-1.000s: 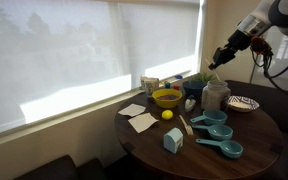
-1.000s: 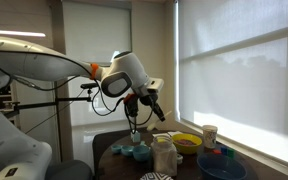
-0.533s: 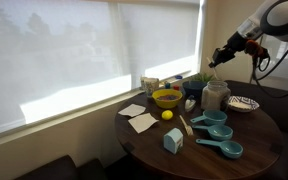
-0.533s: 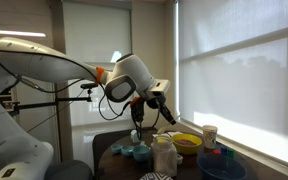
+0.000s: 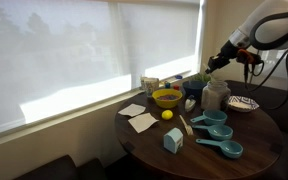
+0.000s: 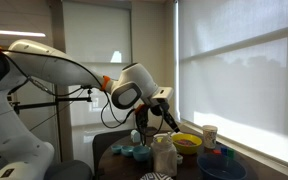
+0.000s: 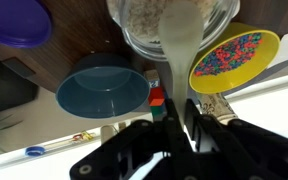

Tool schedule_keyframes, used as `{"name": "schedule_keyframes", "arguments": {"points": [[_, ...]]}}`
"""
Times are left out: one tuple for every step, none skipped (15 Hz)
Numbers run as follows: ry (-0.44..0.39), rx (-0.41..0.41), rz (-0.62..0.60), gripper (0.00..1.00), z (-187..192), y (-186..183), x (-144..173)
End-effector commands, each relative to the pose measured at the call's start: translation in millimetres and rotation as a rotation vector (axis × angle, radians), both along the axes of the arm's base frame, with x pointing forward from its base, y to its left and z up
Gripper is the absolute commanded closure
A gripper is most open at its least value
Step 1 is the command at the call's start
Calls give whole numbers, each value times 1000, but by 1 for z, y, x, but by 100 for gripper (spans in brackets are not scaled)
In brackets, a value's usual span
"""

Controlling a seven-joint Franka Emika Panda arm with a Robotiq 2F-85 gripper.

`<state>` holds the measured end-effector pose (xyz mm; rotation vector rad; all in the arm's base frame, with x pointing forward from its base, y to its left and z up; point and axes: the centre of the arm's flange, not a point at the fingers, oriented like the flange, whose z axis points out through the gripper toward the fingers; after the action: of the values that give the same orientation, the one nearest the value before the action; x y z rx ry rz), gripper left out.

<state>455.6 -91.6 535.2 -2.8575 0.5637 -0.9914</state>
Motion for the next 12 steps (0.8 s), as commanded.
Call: {"name": "schedule_keyframes", "arguments": {"points": [[17,-51,-13,97,-11,4,1],[26,-59,-14,97,-14,5,0],[34,-64,-15,97,-16,6,0],[39,-71,-18,97,-19,8,0],[46,-74,-19,97,-21,10,0],[54,-75,-18,97,-24,12,-1],[64,-76,-15,97,-27,15,-1],[80,-70,-13,97,-29,17,-1],[92,-64,-19,97,-30,18,-1],[100,-56,-27,97,-30,18,-1],[108,-43,-36,97,-29,17,0],[111,-31,-44,97,-27,15,0]]}}
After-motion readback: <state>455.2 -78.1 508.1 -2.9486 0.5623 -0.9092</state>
